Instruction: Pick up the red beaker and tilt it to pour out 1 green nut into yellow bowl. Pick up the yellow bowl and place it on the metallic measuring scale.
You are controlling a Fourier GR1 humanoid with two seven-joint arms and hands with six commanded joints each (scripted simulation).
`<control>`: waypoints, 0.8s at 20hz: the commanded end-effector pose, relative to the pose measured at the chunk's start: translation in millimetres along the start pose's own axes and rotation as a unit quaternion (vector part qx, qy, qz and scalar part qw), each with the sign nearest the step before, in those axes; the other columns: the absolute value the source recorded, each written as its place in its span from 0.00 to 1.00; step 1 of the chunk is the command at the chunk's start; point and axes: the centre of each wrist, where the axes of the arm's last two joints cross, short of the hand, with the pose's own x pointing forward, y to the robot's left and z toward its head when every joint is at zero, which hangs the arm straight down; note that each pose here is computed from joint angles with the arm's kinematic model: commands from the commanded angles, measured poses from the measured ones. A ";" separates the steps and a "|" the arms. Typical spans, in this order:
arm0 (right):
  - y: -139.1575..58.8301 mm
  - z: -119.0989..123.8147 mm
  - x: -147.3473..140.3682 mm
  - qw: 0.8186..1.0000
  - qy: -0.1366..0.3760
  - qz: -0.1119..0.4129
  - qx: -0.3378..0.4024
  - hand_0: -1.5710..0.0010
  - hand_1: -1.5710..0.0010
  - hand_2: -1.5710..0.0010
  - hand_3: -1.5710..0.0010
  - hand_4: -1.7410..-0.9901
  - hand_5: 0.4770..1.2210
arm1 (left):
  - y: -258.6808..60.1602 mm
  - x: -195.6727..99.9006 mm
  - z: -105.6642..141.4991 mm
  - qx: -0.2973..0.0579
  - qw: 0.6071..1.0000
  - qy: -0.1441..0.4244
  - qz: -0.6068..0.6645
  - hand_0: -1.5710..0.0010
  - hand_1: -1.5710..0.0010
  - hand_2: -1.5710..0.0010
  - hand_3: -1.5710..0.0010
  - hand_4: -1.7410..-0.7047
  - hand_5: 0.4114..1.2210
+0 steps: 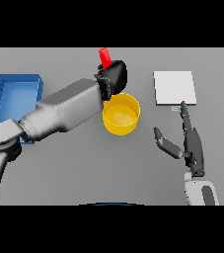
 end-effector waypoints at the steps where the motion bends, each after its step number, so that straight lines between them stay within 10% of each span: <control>1: 0.4 -0.3 -0.9 1.000 0.005 0.000 -0.001 1.00 1.00 1.00 1.00 0.71 0.16 | 3.3 -2.4 -1.5 -0.003 1.000 0.001 -0.002 0.00 0.00 0.00 0.00 0.01 1.00; 6: 2.4 -0.2 0.1 1.000 -0.002 -0.003 0.000 1.00 1.00 1.00 1.00 0.72 0.15 | 13.4 -76.4 19.2 0.016 0.998 0.064 0.015 0.00 0.00 0.11 0.04 0.06 1.00; 8: 0.4 -1.8 -0.4 1.000 -0.006 -0.006 0.002 1.00 1.00 1.00 1.00 0.74 0.16 | 17.6 -112.0 33.6 0.031 0.994 0.095 0.037 0.00 0.00 0.07 0.34 0.04 1.00; 16: -3.1 -6.0 0.1 0.999 -0.006 -0.035 0.014 1.00 1.00 1.00 1.00 0.71 0.16 | -54.5 -207.1 90.6 0.030 0.887 0.294 0.354 0.00 0.00 0.01 0.13 0.01 1.00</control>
